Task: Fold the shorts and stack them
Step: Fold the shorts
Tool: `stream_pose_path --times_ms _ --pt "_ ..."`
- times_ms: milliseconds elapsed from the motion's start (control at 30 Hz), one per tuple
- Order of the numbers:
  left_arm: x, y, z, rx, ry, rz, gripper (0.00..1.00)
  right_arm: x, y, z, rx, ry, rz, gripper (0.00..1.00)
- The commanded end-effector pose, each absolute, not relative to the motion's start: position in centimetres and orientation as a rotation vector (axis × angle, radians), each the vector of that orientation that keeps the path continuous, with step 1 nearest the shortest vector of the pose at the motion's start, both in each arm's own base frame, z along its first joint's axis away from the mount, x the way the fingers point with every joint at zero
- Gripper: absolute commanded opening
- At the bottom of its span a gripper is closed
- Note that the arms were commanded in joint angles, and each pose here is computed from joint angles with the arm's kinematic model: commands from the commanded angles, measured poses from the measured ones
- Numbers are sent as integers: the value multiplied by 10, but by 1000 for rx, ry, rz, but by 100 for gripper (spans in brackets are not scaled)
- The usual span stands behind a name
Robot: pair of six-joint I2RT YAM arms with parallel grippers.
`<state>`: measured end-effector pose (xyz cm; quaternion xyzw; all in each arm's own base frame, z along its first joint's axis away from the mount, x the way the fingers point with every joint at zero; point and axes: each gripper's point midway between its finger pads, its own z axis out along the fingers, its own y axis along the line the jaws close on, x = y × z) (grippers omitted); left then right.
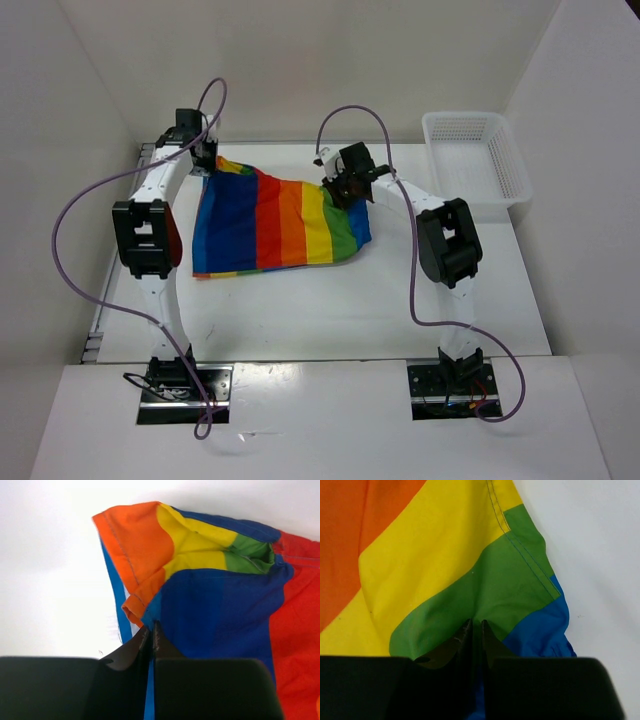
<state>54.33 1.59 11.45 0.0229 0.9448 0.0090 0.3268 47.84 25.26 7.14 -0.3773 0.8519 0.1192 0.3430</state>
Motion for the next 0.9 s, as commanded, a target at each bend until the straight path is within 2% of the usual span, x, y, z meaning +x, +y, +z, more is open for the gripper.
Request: stream_pose_path --times_ms 0,67,100,167,200,267,400,533,700,867 --pt "559 7 182 89 2316 -33 12 485 250 91 -992 2154 239 15" --pt "555 7 177 89 2334 -35 19 483 249 82 -1015 2164 232 15" --pt "553 9 171 83 2352 -22 27 484 247 82 -1021 2162 217 15" --pt "542 15 138 66 2430 15 34 481 246 73 -1027 2179 218 15" --pt "539 21 125 52 2462 52 45 479 250 73 -1037 2175 222 15" --pt "530 26 105 40 2512 90 57 479 250 68 -1041 2185 222 16" --pt "529 36 75 18 2544 125 61 485 259 77 -1040 2150 225 16" --pt "546 48 74 -9 2524 83 65 480 263 73 -1055 2153 231 16" --pt "575 42 73 12 2474 -6 66 470 262 73 -1090 2154 227 16" --pt "581 45 54 6 2508 -28 65 466 259 70 -1113 2152 219 16"
